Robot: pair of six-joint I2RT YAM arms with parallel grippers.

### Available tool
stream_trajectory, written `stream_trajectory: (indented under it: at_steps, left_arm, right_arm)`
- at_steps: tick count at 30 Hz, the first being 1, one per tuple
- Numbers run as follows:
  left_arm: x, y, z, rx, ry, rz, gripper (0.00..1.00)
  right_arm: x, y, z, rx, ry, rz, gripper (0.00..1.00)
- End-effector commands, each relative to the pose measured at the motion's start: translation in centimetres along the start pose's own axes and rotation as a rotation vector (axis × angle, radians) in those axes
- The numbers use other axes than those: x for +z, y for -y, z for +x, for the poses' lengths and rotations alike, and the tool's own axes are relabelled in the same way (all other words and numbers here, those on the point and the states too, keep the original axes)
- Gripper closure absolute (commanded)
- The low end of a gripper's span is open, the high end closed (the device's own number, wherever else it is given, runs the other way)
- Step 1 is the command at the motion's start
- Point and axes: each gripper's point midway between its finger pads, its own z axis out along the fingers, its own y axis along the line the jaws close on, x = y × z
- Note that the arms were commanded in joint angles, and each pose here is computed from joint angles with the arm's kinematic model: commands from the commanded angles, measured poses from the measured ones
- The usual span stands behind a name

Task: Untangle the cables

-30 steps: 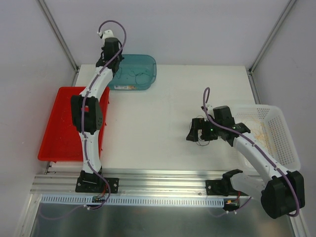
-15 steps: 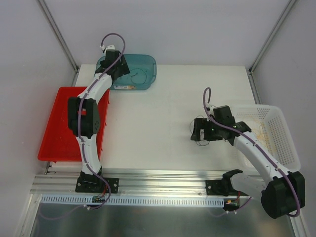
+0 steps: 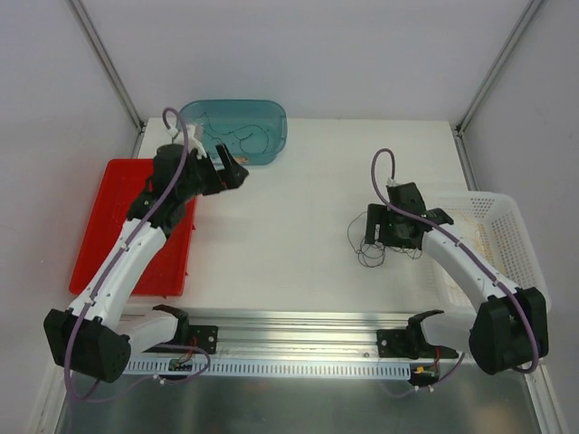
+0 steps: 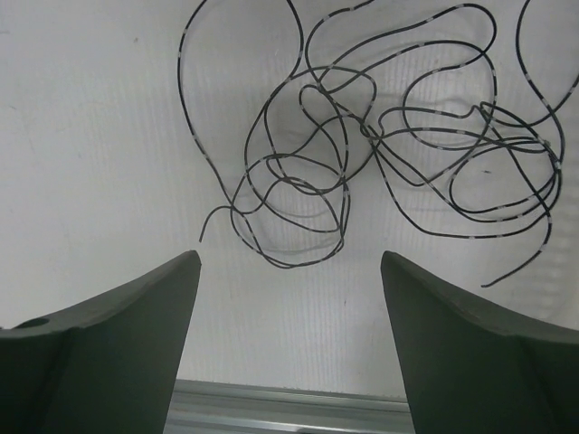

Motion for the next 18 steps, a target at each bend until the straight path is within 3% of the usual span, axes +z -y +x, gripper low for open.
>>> stream_trajectory:
  at_steps: [1,5,9,12,15,18]
  left_arm:
    - [-2.3,0.8,9.6,-0.056,-0.247,0.069,0.01]
    - [-5.7,2.7,14.1,-0.075,-0.332,0.150,0.01]
    - [-7.6,3.0,17.8,-0.115,-0.402,0.177,0.01]
    - [-8.2,2.5,19.8,-0.139,-0.436,0.164,0.01]
    - [-8.2,1.6,21.5,-0.153,-0.470,0.130,0.01]
    - [-7.9,1.3,22.2,-0.158,-0.492,0.107,0.01]
  right_arm:
    - [2.0,0.0,0.3,0.027,-0.022,0.006,0.16]
    - [4.8,-1.8,1.0,0.001,-0.059,-0.049,0.27]
    - [6.4,-4.1,2.5,-0.031,-0.129,-0.103,0.53]
    - [6.0,-7.7,4.0,-0.128,-0.158,-0.176,0.82]
    - [4.8,-10.6,4.6,-0.227,-0.158,-0.254,0.99]
    - [2.4,-14.2,7.0,-0.396,-0.181,-0.375,0.99]
